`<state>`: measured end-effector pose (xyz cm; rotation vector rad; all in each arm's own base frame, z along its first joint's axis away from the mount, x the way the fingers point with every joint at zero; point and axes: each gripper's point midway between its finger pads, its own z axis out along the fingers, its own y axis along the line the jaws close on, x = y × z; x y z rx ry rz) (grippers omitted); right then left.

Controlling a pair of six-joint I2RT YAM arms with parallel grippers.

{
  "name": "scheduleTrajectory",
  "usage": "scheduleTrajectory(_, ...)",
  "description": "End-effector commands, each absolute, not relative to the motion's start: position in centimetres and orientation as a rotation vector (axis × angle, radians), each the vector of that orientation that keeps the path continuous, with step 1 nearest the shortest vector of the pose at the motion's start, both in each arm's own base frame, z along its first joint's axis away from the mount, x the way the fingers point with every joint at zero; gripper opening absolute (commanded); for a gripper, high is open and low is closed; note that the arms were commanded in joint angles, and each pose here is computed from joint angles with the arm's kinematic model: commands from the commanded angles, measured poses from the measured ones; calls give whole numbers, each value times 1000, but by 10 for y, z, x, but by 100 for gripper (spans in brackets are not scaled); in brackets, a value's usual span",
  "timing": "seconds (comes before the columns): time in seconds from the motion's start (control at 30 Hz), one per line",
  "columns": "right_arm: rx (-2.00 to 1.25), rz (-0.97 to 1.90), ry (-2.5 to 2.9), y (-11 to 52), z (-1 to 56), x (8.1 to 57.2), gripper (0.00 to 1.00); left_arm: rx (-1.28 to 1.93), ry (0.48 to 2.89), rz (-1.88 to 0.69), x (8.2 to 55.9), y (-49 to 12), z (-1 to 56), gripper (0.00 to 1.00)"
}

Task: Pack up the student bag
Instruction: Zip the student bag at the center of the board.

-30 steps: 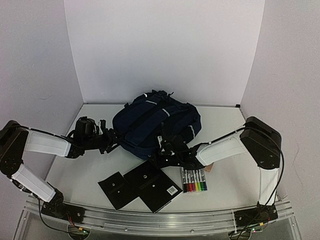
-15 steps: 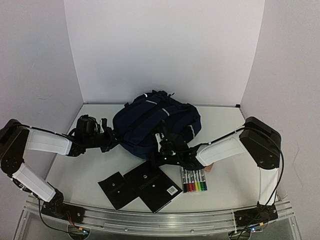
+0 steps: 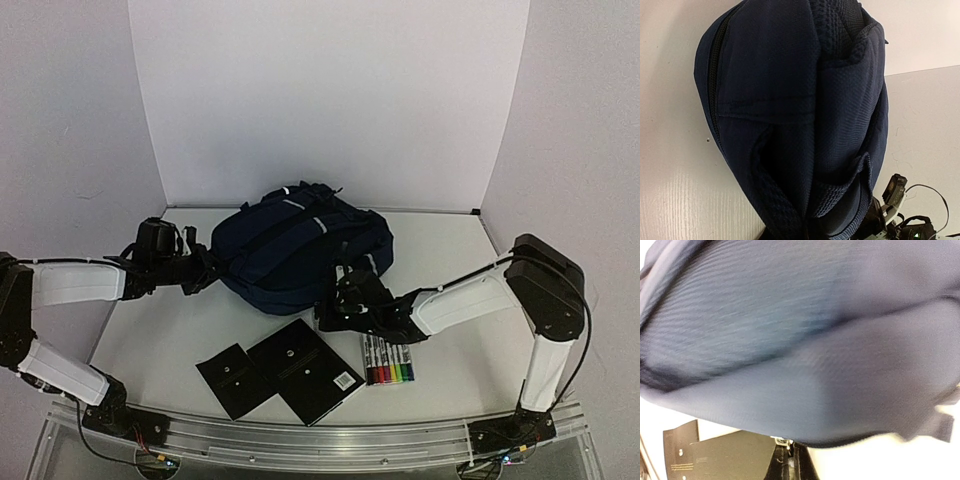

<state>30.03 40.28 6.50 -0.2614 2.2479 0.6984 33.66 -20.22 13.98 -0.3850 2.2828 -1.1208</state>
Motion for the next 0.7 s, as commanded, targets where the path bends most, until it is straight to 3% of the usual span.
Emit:
scheduleTrajectory(0.0, -154, 595, 2308, 356, 52, 330, 0, -328, 2164, -1065, 351, -180, 174, 0)
scheduleTrajectory(0.27, -102, 481, 2331, 311, 33, 368, 0, -278, 2131, -1024, 355, -171, 195, 0)
scheduleTrajectory(0.5, -312, 541, 2248, 329, 69, 367, 0, -97, 2090, -1126, 356, -192, 222, 0)
scheduleTrajectory(0.53, -355, 566, 2226, 333, 79, 363, 3, -52, 2075, -1153, 356, -197, 230, 0)
scheduleTrajectory(0.57, -396, 579, 2199, 336, 91, 359, 12, -7, 2060, -1181, 355, -203, 237, 0)
scheduleTrajectory(0.67, -501, 571, 2084, 345, 134, 340, 57, 161, 1991, -1286, 351, -221, 273, 0)
